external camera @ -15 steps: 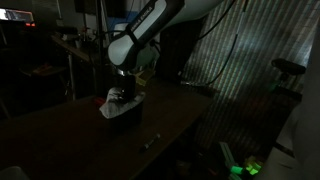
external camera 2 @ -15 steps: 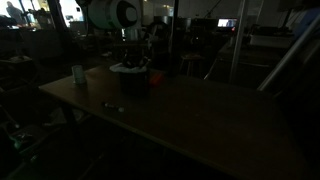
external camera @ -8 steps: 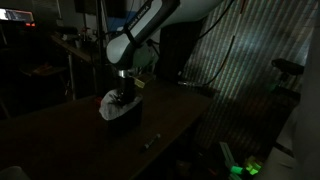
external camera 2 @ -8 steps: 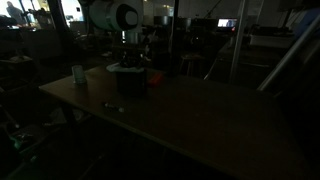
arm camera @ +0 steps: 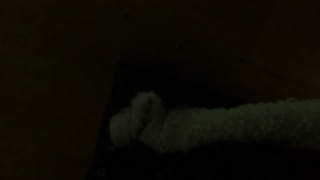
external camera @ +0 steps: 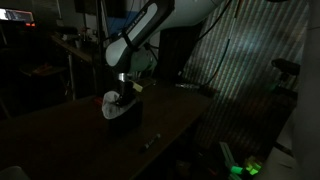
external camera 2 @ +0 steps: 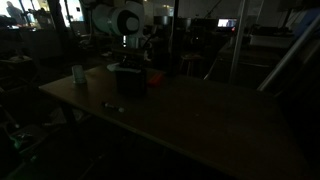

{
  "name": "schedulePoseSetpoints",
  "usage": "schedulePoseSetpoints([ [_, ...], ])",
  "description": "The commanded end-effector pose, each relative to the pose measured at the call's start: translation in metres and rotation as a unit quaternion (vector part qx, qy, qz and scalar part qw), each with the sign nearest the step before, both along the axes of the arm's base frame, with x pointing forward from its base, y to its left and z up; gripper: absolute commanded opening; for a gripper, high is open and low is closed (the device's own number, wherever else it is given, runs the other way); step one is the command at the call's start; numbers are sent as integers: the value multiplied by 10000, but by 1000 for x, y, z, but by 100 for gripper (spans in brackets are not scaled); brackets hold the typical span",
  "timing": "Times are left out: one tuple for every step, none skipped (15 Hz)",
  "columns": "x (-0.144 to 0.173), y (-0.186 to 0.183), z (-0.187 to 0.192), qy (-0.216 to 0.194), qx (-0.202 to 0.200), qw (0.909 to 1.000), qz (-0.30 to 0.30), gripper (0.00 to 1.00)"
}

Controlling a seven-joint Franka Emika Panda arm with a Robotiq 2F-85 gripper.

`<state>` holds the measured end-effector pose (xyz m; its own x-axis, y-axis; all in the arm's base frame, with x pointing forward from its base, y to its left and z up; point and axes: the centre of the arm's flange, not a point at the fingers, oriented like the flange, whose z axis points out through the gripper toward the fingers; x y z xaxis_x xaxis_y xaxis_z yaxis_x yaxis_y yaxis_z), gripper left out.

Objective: Pick up the towel from the table and put it in the black object.

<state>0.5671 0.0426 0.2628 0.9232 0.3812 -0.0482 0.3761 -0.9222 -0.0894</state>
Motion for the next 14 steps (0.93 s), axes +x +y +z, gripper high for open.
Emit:
schedulePoseSetpoints([
  [1,13,-25,119,-33,9999,-37,3],
  [0,13,-23,116,-42,9999,-66,3],
  [-1,11,-18,85,-62,9999,-73,3],
  [-2,9,-13,50,-79,9999,-78,3],
  [-4,7,-6,3,-119,9999,-82,3],
  [-6,5,5,-60,-193,9998,-70,3],
  [-8,2,15,-119,-265,9996,-62,4],
  [-10,0,24,-162,-315,9994,-30,36],
  [-13,-2,36,-228,-395,9990,-28,37],
  [-15,-4,47,-286,-453,9986,-17,44],
  [-18,-6,60,-359,-520,9980,-4,51],
  [-20,-7,74,-445,-569,9974,15,60],
  [-23,-7,89,-539,-641,9965,45,67],
  [-25,-7,103,-619,-705,9956,83,74],
])
